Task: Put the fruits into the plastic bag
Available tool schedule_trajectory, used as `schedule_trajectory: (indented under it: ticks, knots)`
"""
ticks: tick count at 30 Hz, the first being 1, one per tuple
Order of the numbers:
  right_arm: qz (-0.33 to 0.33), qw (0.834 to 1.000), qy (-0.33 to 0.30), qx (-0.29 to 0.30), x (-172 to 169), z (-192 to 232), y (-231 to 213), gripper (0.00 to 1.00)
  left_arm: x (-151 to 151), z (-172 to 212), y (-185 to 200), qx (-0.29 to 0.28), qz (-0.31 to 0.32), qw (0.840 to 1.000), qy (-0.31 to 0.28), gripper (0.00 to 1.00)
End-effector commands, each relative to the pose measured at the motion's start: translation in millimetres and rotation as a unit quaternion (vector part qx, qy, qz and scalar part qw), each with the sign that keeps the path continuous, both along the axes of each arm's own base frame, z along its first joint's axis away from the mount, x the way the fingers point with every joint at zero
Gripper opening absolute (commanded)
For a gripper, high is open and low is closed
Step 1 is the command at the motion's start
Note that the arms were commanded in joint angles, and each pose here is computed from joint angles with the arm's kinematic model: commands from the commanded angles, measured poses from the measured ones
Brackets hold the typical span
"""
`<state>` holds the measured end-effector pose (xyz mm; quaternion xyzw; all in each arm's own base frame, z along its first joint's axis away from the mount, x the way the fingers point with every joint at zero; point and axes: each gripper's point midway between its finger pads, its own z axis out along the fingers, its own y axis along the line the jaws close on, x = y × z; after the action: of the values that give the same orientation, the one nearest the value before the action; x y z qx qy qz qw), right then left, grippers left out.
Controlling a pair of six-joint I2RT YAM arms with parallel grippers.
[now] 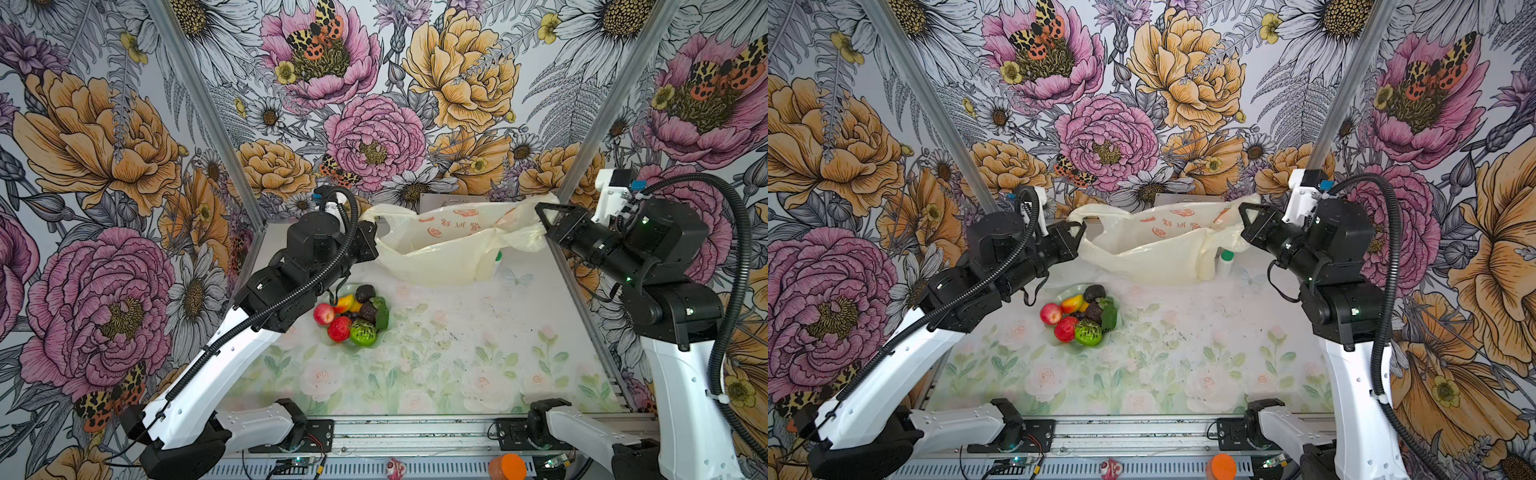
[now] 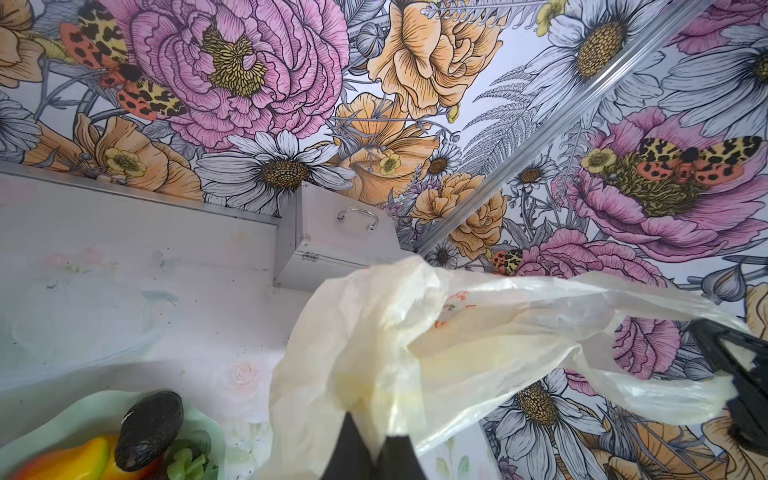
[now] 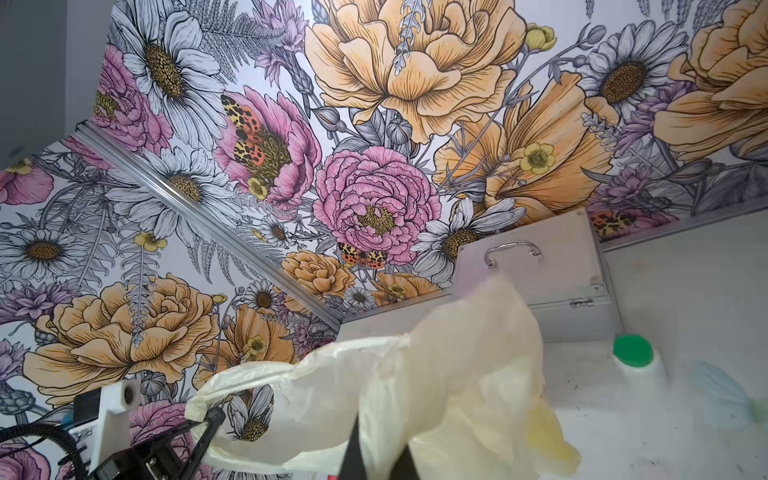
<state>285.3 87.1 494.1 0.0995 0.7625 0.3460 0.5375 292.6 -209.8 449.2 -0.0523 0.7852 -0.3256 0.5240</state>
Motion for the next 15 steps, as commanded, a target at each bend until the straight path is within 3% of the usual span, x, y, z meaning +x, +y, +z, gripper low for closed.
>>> schedule_trajectory:
  ticks: [1, 7, 11, 13, 15]
  knots:
    - [0.016, 0.998, 0.059, -0.006, 6, -40, 7, 0.0, -2, -28, -7, 0.022, -0.013, 0.999, 0.035, 0.0]
    - [0.01, 0.994, 0.105, 0.0, 3, -79, 5, 0.0, -6, -50, -8, 0.016, -0.023, 0.997, 0.066, 0.0]
    - [0.012, 0.985, 0.171, -0.009, 29, -128, 9, 0.0, 19, -87, -19, 0.02, -0.035, 0.991, 0.13, 0.0]
    - [0.021, 0.988, 0.15, -0.017, 56, -118, 14, 0.0, 48, -95, -23, 0.017, -0.038, 0.987, 0.152, 0.0]
    - [0.023, 0.996, 0.088, -0.021, 89, -70, 17, 0.0, 83, -71, -26, 0.011, -0.038, 0.991, 0.131, 0.0]
